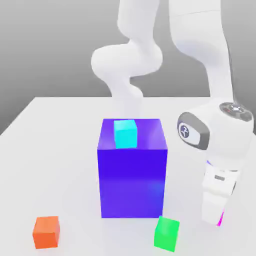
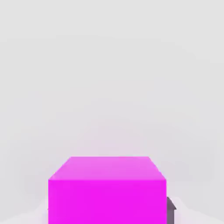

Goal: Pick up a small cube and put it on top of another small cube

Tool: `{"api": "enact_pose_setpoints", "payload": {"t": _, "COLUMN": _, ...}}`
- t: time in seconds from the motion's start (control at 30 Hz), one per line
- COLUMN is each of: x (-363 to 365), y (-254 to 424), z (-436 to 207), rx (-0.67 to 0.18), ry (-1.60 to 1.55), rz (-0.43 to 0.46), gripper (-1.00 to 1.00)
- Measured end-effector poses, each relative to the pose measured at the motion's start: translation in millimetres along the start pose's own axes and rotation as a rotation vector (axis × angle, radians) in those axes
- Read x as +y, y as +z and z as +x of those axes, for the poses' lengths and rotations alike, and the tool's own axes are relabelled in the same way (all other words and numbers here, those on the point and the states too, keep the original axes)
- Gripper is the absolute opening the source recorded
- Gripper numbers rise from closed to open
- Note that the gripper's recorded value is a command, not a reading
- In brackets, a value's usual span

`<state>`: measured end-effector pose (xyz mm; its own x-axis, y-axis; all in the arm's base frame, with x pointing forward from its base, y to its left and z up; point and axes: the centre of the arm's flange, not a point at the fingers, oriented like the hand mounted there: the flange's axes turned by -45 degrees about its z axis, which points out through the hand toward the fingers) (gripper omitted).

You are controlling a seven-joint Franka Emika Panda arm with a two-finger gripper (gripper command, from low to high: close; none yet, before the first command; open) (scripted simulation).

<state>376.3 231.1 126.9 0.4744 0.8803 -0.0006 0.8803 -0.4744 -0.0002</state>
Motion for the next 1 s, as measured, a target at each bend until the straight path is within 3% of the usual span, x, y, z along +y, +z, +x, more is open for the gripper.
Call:
{"api": "enact_pose_setpoints", "payload": {"t": 0.23, "x": 7, "y": -63, "z": -3, "rx": -0.001, "ry": 0.020, "rz": -0.001, "gripper": -1.00}}
{"api": "enact_pose_setpoints", "payload": {"t": 0.43, "x": 108, "y": -106, "z": -65, "rx": -0.001, "ry": 0.339, "rz": 0.000, "gripper": -1.00}}
{"api": "enact_pose_setpoints", "payload": {"t": 0.6, "x": 131, "y": -72, "z": -84, "rx": 0.001, "ry": 0.418, "rz": 0.001, "gripper": -1.00}}
{"api": "enact_pose_setpoints", "payload": {"t": 0.63, "x": 131, "y": -60, "z": -85, "rx": 0.000, "ry": 0.419, "rz": 0.001, "gripper": 1.00}}
{"api": "enact_pose_setpoints", "payload": {"t": 0.87, "x": 131, "y": -57, "z": -85, "rx": 0.001, "ry": 0.420, "rz": 0.000, "gripper": 1.00}}
{"api": "enact_pose_setpoints", "payload": {"t": 1.0, "x": 132, "y": -100, "z": -85, "rx": 0.001, "ry": 0.420, "rz": 0.000, "gripper": 1.00}}
